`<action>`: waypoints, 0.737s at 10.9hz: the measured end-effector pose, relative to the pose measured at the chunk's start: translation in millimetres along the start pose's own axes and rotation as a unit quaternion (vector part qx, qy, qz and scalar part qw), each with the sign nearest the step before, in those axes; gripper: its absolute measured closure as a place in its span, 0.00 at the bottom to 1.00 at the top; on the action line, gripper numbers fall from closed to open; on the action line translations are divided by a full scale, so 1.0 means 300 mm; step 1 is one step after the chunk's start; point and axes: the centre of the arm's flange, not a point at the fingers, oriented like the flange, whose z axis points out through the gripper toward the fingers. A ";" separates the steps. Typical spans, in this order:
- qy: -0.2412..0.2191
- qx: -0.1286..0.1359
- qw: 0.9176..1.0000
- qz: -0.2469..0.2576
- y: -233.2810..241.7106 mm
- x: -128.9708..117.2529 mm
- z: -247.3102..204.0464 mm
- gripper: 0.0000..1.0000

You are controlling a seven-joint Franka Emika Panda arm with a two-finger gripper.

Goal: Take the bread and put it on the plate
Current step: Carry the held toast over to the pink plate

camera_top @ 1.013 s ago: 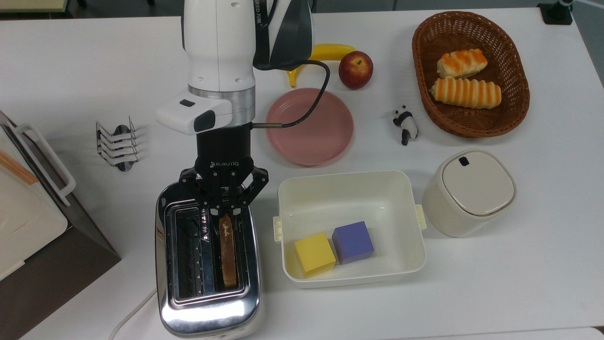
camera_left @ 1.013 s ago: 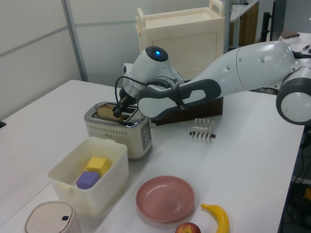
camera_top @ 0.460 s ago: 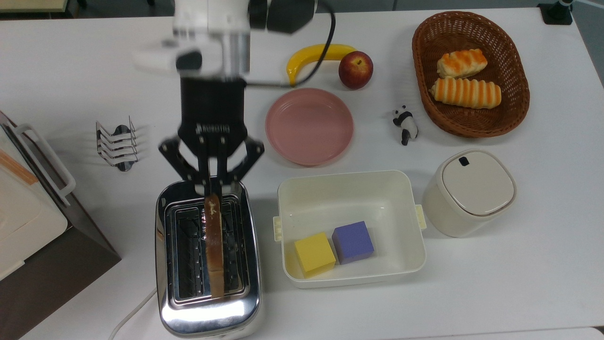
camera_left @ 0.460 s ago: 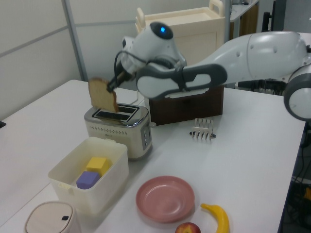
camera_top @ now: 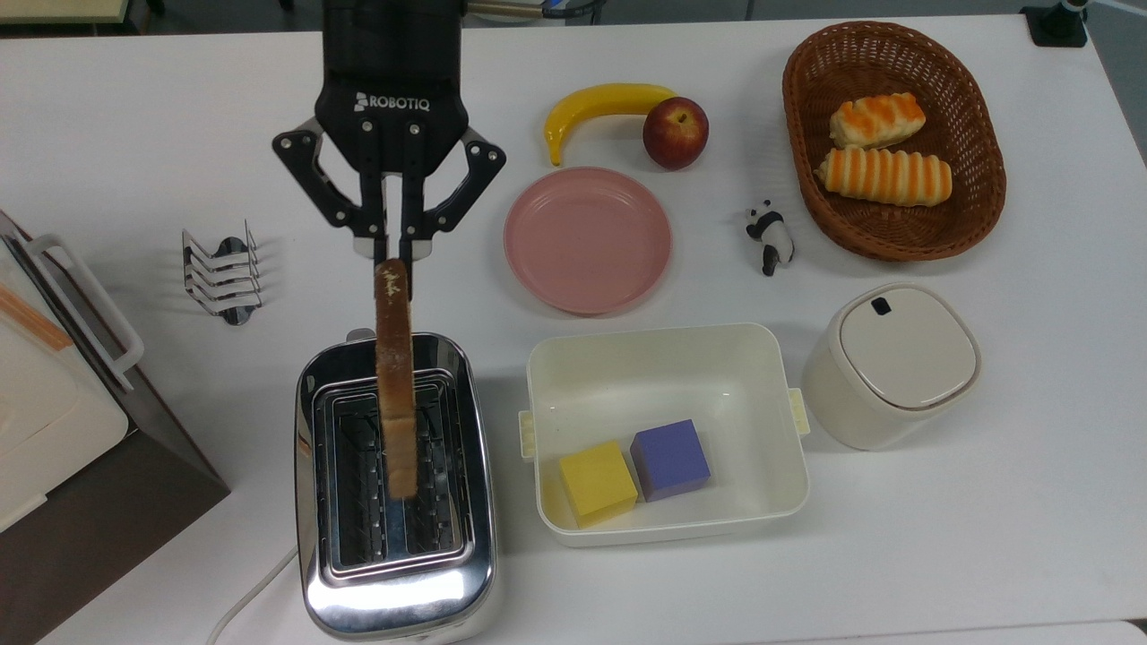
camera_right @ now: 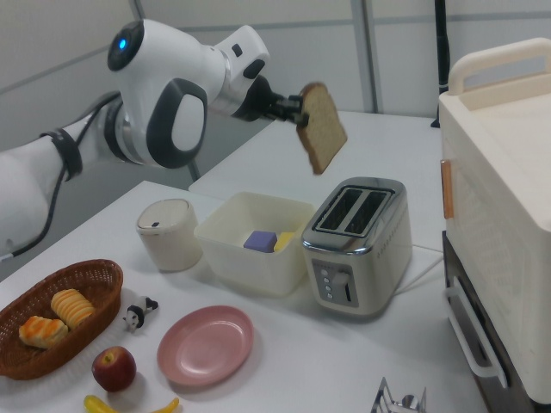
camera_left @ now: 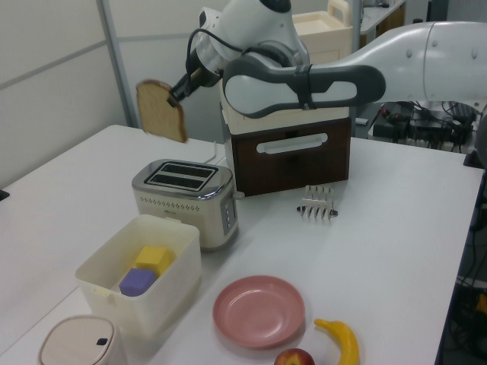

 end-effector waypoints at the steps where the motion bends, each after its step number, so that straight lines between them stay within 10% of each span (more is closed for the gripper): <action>1: -0.032 0.006 0.999 0.005 -0.008 -0.015 -0.003 0.91; 4: -0.121 0.055 0.990 0.043 -0.042 -0.047 -0.071 0.91; 8: -0.269 0.096 0.958 0.017 -0.184 -0.145 -0.135 0.91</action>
